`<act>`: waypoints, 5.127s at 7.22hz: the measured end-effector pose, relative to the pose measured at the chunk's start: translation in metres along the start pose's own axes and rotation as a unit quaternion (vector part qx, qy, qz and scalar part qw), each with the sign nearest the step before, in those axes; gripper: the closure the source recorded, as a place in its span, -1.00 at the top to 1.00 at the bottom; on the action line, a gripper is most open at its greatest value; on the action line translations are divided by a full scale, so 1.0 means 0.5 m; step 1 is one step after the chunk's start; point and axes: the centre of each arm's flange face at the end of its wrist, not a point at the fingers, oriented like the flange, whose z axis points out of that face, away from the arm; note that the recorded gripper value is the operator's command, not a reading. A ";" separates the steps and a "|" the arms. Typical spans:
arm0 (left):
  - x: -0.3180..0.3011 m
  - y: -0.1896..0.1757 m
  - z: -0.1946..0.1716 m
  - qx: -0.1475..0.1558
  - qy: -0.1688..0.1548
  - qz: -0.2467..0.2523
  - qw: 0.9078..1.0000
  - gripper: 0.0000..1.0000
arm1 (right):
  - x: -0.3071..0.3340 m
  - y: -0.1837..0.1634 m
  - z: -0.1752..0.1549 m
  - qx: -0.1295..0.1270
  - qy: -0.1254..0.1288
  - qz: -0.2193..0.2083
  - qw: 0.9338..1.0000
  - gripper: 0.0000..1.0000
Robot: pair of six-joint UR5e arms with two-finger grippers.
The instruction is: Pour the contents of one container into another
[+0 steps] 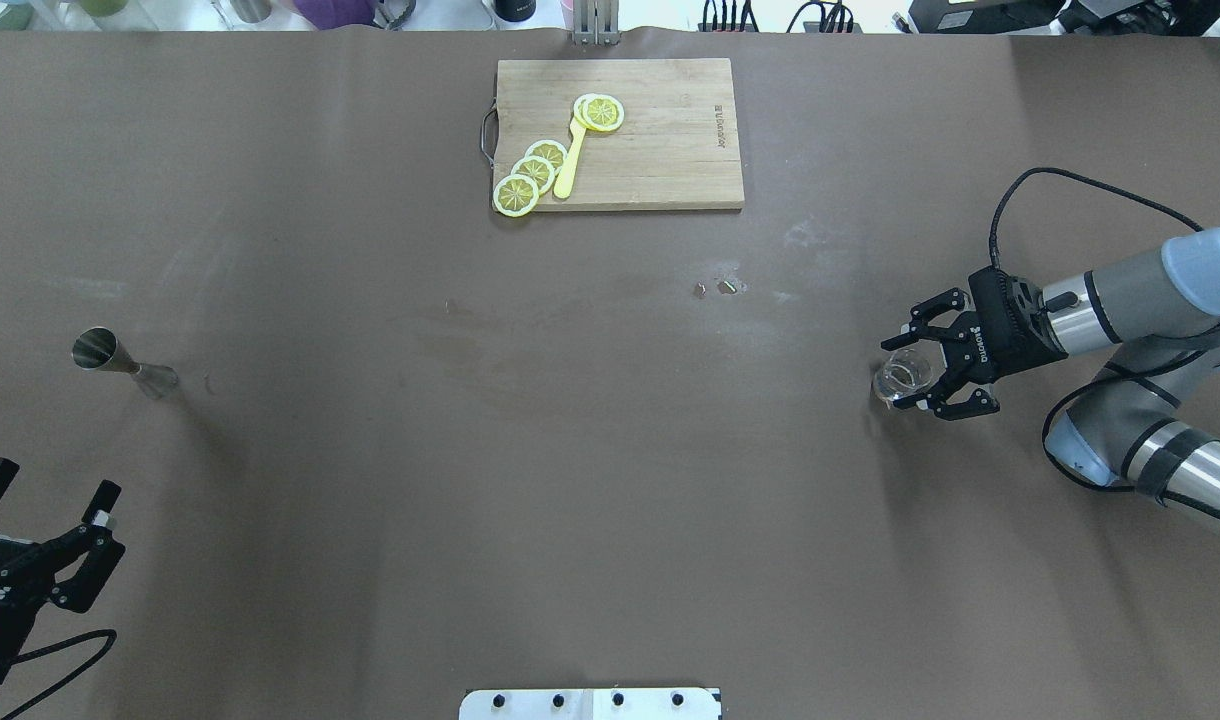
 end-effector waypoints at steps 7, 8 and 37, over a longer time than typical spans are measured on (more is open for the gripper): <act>-0.048 0.168 0.104 0.028 -0.053 0.002 0.998 0.86 | 0.039 0.004 -0.078 0.001 0.024 0.010 1.000 -1.00; -0.063 0.181 0.120 0.035 -0.062 -0.014 0.997 0.86 | 0.062 -0.005 -0.115 0.001 0.040 0.010 0.999 -1.00; 0.376 -0.057 0.351 0.122 -0.110 -0.046 0.985 -1.00 | 0.176 -0.403 -0.275 -0.042 0.054 0.070 0.995 -1.00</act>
